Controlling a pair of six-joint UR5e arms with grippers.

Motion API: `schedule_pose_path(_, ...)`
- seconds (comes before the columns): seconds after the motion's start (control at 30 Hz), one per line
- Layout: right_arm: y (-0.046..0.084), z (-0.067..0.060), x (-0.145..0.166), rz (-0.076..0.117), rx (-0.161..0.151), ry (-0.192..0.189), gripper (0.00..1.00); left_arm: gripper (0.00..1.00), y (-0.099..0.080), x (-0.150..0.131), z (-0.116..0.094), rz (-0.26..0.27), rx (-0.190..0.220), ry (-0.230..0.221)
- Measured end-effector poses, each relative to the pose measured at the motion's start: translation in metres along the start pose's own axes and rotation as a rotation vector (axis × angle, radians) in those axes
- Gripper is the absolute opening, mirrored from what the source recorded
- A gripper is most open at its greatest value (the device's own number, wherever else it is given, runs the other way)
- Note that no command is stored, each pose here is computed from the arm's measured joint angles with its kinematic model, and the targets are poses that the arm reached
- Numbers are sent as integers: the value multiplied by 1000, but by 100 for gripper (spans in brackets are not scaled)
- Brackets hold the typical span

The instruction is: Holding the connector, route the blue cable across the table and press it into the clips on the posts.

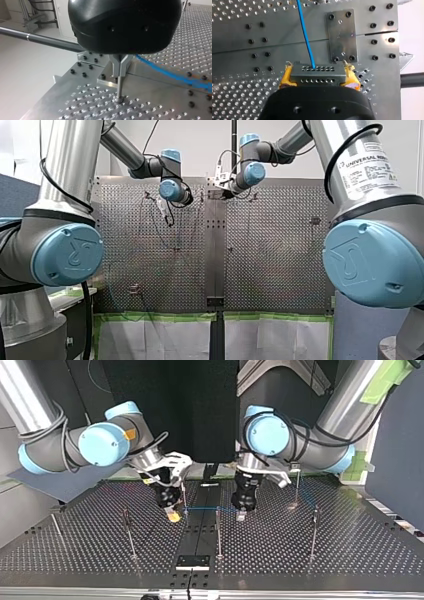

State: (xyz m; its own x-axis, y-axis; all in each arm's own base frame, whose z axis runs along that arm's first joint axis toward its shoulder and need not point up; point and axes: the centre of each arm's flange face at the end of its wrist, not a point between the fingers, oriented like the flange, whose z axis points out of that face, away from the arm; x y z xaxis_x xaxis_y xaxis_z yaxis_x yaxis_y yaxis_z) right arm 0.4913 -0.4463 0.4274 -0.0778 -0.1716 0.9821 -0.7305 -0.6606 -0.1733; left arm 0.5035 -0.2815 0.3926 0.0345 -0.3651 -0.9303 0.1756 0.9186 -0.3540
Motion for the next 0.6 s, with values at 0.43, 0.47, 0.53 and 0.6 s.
schedule_pose_path(0.43, 23, 3, 4, 14, -11, 6, 0, 0, 5, -2, 34, -7, 31, 5)
schedule_pose_path(0.47, 26, 3, 4, 15, -14, 7, 0, 0, 6, 0, 37, -7, 32, 6)
schedule_pose_path(0.53, 30, 3, 5, 15, -20, 8, 0, 0, 7, 2, 45, -7, 30, 8)
schedule_pose_path(0.6, 35, 4, 6, 16, -24, 11, 0, 0, 10, 8, 51, -7, 25, 15)
